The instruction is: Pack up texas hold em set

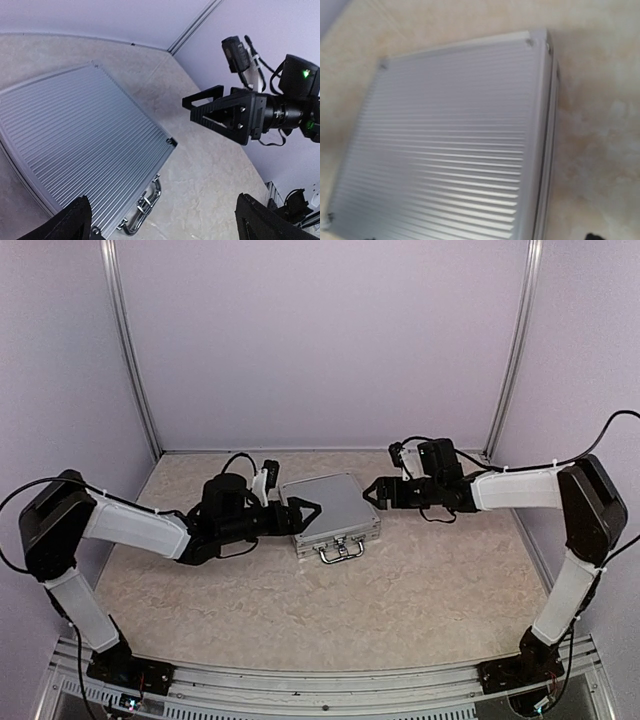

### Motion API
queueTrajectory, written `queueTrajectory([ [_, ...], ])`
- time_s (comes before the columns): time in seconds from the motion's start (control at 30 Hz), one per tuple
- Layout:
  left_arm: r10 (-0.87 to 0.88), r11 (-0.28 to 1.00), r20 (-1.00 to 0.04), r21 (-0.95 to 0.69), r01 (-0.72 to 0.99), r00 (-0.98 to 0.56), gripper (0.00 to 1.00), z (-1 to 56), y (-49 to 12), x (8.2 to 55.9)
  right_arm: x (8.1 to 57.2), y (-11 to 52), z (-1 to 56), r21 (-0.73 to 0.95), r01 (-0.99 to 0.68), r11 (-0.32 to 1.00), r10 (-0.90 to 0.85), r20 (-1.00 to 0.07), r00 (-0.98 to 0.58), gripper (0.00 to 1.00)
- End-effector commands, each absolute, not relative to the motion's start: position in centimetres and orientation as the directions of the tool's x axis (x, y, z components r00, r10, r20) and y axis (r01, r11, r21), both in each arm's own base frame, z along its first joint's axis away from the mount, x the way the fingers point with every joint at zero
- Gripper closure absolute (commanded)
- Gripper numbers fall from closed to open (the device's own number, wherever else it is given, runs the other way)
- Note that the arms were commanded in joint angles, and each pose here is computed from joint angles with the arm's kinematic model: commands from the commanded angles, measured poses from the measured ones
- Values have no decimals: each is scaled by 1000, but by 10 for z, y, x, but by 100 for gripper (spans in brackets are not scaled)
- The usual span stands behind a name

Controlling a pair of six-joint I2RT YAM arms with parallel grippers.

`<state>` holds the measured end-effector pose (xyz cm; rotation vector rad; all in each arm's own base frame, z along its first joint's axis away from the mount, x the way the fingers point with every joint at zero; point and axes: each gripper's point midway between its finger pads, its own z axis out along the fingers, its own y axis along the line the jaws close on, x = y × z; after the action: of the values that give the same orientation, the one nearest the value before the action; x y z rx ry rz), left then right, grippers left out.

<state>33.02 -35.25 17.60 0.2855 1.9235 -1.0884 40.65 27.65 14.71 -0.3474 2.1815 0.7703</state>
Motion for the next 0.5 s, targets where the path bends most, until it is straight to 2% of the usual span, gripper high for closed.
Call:
queueTrajectory([
  [0.0,-166,644,-770,-558,524,-616,1,138,-355,348,430,282,138,435,-455,777,13,-734,-679,10],
  [0.23,-158,675,-745,-561,479,-648,1,111,-350,365,451,290,121,440,-459,772,-14,-710,-704,9],
  [0.47,-159,730,-715,-550,406,-681,1,86,-340,369,451,297,89,474,-453,755,-37,-659,-751,9],
])
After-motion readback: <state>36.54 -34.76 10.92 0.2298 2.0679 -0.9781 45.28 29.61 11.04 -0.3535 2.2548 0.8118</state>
